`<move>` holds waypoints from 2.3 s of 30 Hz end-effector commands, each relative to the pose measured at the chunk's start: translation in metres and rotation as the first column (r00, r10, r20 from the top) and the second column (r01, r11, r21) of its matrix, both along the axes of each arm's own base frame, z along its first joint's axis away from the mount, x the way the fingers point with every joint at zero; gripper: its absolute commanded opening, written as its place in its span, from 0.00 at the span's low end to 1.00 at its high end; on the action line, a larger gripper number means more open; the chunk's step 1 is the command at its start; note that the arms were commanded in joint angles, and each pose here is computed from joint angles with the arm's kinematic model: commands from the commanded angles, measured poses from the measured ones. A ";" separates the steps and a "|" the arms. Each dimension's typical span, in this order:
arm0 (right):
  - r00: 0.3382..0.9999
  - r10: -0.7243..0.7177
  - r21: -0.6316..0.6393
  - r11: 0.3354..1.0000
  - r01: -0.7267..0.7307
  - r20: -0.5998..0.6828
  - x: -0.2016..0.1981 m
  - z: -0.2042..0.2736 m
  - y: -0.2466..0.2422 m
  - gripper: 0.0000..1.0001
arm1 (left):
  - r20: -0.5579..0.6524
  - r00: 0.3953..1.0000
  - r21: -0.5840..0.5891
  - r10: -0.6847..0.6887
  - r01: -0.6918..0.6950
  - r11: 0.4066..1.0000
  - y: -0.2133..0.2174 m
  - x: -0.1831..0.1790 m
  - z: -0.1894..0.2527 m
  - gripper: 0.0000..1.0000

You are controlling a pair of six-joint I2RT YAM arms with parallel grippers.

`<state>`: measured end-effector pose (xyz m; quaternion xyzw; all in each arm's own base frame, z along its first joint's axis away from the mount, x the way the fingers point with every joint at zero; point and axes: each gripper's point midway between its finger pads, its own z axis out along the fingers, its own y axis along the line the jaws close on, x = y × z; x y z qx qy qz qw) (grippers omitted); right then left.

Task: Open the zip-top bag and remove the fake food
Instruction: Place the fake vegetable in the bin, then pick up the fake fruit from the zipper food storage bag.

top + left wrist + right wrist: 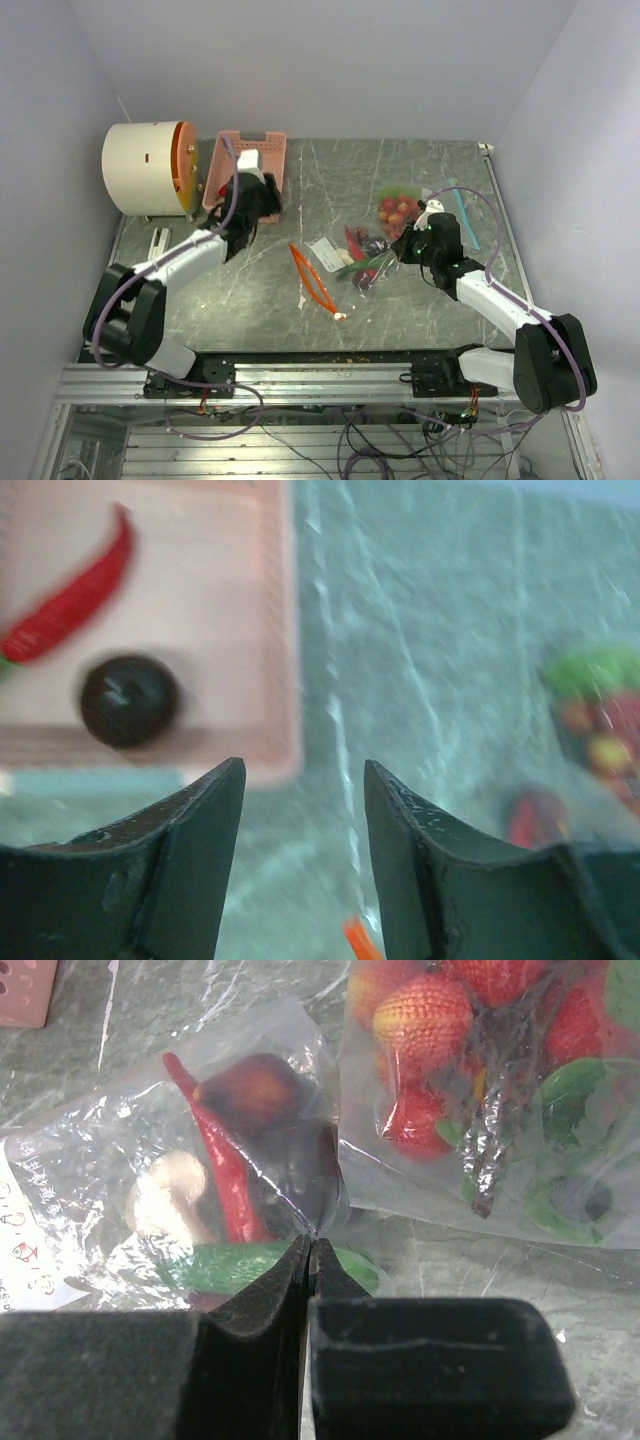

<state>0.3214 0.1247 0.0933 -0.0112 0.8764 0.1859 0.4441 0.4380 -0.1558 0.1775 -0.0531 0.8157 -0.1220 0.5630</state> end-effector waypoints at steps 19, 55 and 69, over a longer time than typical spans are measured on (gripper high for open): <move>0.997 0.013 0.039 0.999 -0.016 0.071 0.010 0.026 0.006 0.00 | -0.134 0.872 -0.441 -0.470 0.372 0.817 -0.099 -0.200 -0.071 0.39; 0.997 0.031 0.049 0.998 -0.034 0.072 0.002 0.025 0.008 0.00 | -0.138 0.812 -0.365 -0.567 0.490 0.792 -0.217 -0.165 -0.100 0.74; 0.997 0.043 0.047 0.998 -0.046 0.066 0.003 0.025 0.009 0.00 | -0.062 0.741 -0.120 -0.669 0.660 0.742 -0.194 -0.187 -0.120 0.43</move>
